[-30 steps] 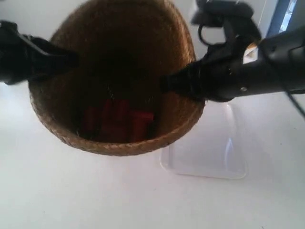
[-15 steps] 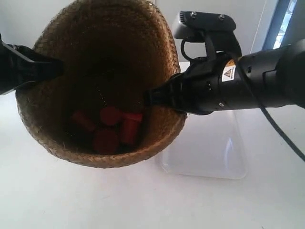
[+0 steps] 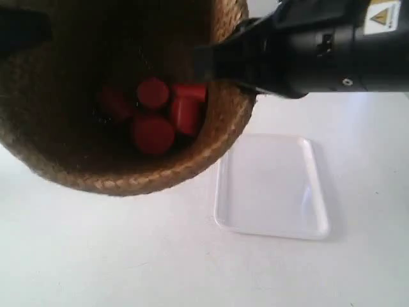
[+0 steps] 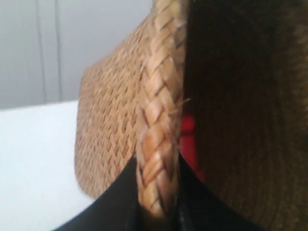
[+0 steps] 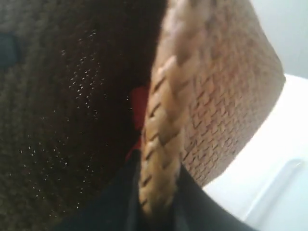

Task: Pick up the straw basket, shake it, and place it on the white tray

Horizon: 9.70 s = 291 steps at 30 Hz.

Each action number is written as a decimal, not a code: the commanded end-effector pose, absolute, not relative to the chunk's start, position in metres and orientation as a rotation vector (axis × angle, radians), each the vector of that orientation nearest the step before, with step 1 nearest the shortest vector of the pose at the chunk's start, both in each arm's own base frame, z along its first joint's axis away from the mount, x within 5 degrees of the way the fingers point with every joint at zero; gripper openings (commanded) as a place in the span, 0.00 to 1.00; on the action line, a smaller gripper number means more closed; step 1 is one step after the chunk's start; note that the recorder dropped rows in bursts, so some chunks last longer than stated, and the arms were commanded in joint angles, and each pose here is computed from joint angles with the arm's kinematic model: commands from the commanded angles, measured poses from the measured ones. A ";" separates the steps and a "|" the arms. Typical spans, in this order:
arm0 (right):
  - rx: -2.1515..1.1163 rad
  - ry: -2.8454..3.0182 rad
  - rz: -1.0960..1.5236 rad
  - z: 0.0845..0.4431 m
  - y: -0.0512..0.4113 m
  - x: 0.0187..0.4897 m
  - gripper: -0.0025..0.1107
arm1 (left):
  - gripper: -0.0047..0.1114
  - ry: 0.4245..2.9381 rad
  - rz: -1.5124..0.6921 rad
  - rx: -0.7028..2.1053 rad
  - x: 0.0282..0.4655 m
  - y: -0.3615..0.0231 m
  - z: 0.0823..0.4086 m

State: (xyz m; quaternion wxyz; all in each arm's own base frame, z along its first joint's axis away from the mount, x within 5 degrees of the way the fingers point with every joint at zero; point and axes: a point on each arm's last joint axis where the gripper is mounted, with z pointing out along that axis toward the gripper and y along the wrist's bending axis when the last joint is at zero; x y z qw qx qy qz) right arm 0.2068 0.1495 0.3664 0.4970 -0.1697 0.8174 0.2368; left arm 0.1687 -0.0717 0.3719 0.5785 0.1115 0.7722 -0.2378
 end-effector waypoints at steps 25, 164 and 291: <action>-0.394 2.224 0.452 0.306 0.157 0.236 0.02 | 0.04 1.967 -0.540 0.305 0.174 -0.071 0.346; -0.540 2.156 0.266 0.365 0.179 0.222 0.02 | 0.04 2.041 -0.518 0.315 0.171 -0.057 0.381; -0.260 2.821 -0.216 0.328 0.010 0.325 0.45 | 0.56 2.294 -1.122 0.111 0.314 -0.210 0.303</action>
